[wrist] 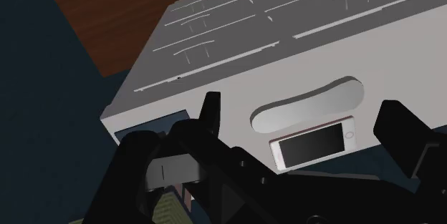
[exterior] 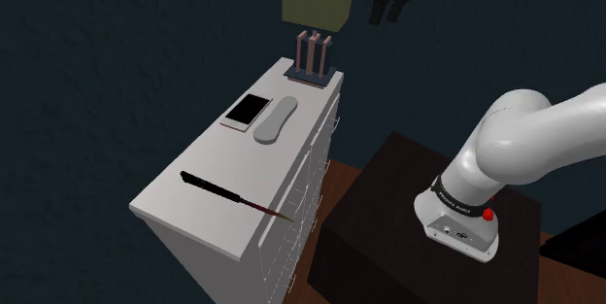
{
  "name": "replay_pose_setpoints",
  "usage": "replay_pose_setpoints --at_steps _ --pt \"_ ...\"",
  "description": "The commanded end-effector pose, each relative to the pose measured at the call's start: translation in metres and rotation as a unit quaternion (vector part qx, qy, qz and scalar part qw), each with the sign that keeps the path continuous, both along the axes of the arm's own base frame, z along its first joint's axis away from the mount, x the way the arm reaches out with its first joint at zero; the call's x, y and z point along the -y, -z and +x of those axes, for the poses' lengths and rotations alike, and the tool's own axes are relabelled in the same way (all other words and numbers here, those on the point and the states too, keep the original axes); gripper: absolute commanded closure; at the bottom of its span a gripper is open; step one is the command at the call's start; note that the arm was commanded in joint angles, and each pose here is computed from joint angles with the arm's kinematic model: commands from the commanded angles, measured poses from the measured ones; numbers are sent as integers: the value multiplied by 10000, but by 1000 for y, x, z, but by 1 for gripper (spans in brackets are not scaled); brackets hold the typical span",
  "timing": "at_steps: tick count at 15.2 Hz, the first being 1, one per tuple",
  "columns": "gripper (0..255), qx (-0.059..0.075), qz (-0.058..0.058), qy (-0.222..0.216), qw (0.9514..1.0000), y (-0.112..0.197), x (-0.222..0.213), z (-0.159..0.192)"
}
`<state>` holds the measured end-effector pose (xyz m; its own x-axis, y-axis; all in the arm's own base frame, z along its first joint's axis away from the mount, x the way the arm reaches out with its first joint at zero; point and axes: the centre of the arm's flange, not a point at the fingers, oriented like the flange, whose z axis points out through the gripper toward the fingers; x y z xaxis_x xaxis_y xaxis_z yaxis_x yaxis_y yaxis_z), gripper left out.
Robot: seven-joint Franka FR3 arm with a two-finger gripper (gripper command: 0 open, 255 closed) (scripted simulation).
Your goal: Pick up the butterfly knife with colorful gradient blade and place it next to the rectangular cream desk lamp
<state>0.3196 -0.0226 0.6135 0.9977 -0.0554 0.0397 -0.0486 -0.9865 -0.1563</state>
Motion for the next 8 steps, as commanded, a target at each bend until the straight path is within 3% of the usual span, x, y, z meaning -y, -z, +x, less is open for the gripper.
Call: replay_pose_setpoints --at_steps 1,8 --pt "0 0 0 0 10000 0 0 0" --pt "0 94 -123 -322 9994 42 -79 31"
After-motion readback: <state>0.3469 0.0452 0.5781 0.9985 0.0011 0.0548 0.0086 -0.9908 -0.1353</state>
